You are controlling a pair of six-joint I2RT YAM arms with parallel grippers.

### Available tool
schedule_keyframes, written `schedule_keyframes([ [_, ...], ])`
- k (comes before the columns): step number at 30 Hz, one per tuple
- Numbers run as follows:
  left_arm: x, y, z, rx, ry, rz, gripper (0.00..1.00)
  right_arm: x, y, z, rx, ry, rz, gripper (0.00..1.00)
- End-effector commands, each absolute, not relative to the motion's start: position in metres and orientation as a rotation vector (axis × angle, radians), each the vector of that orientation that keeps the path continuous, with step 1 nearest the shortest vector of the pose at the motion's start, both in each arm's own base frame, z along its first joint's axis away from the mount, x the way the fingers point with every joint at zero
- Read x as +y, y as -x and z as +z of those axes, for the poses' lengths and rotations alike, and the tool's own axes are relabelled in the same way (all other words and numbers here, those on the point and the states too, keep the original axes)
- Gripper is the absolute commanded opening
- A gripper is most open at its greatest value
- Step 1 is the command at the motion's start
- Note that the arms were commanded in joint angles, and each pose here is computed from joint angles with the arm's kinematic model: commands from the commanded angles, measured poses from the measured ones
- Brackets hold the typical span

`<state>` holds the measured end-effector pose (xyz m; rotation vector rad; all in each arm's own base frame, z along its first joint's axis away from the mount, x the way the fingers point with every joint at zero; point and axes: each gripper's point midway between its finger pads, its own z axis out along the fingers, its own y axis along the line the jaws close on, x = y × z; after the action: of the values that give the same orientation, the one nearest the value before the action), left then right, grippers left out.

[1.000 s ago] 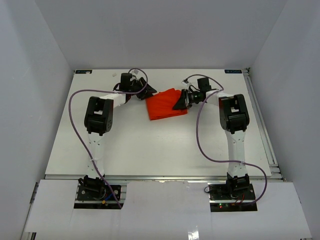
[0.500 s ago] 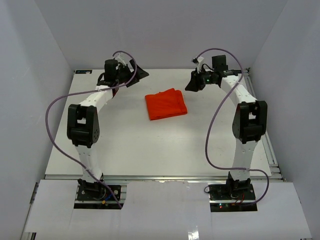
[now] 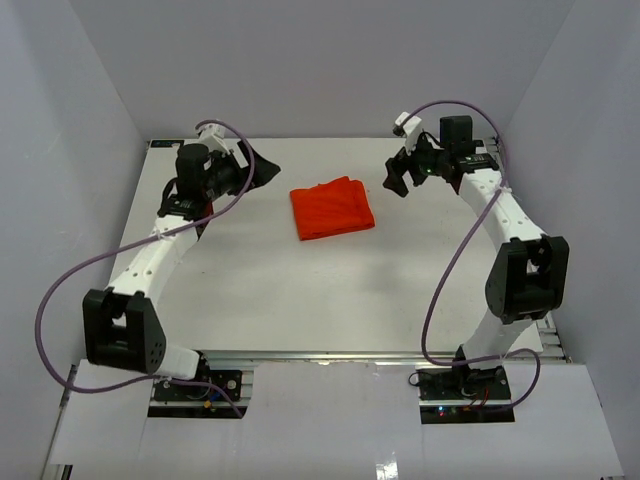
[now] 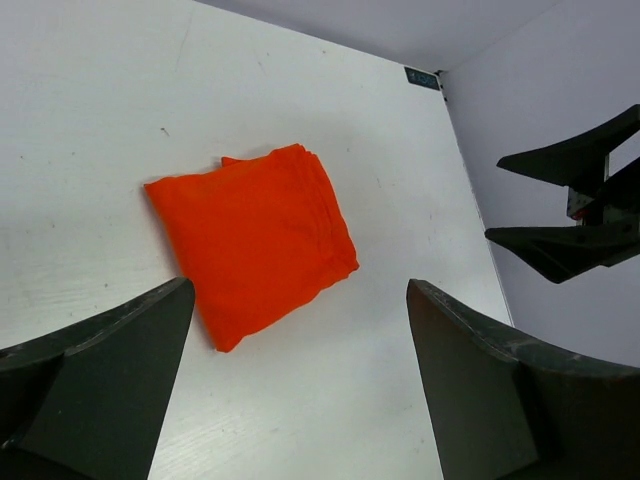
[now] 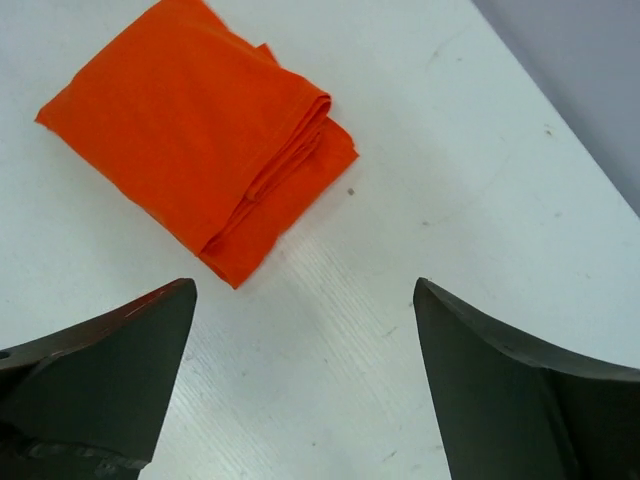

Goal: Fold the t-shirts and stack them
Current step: Fold the tshirt

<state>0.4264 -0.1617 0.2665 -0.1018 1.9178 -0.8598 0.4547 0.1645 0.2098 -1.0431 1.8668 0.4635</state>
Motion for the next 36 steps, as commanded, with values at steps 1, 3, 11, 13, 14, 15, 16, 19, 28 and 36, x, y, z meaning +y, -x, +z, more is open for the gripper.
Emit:
schedule_keyframes([
  [1,-0.150,-0.395,0.297,1.855,0.093,-0.815,0.98,0.147,-0.457,0.262,1.744,1.019,0.273,1.00],
  [3,-0.151,-0.382,0.305,1.835,0.093,-0.849,0.98,0.138,-0.451,0.263,1.780,0.970,0.251,1.00],
  [11,-0.151,-0.329,0.321,1.767,0.015,-0.895,0.98,0.095,-0.416,0.270,1.871,0.692,0.169,1.00],
  [13,-0.151,-0.322,0.321,1.765,0.002,-0.896,0.98,0.100,-0.403,0.280,1.845,0.703,0.202,1.00],
  [14,-0.150,-0.317,0.324,1.753,-0.008,-0.896,0.98,0.101,-0.397,0.279,1.849,0.708,0.221,1.00],
  [15,-0.151,-0.314,0.324,1.757,-0.014,-0.904,0.98,0.102,-0.389,0.285,1.839,0.705,0.229,1.00],
  [16,-0.151,-0.312,0.325,1.753,-0.021,-0.903,0.98,0.102,-0.385,0.287,1.839,0.697,0.239,1.00],
  [19,-0.150,-0.303,0.331,1.736,-0.033,-0.902,0.98,0.096,-0.374,0.288,1.861,0.638,0.233,1.00],
  [28,-0.146,-0.281,0.343,1.698,-0.036,-0.909,0.98,0.075,-0.350,0.279,1.956,0.468,0.169,1.00],
  [36,-0.144,-0.271,0.343,1.697,-0.025,-0.917,0.98,0.072,-0.336,0.282,1.947,0.440,0.171,1.00],
])
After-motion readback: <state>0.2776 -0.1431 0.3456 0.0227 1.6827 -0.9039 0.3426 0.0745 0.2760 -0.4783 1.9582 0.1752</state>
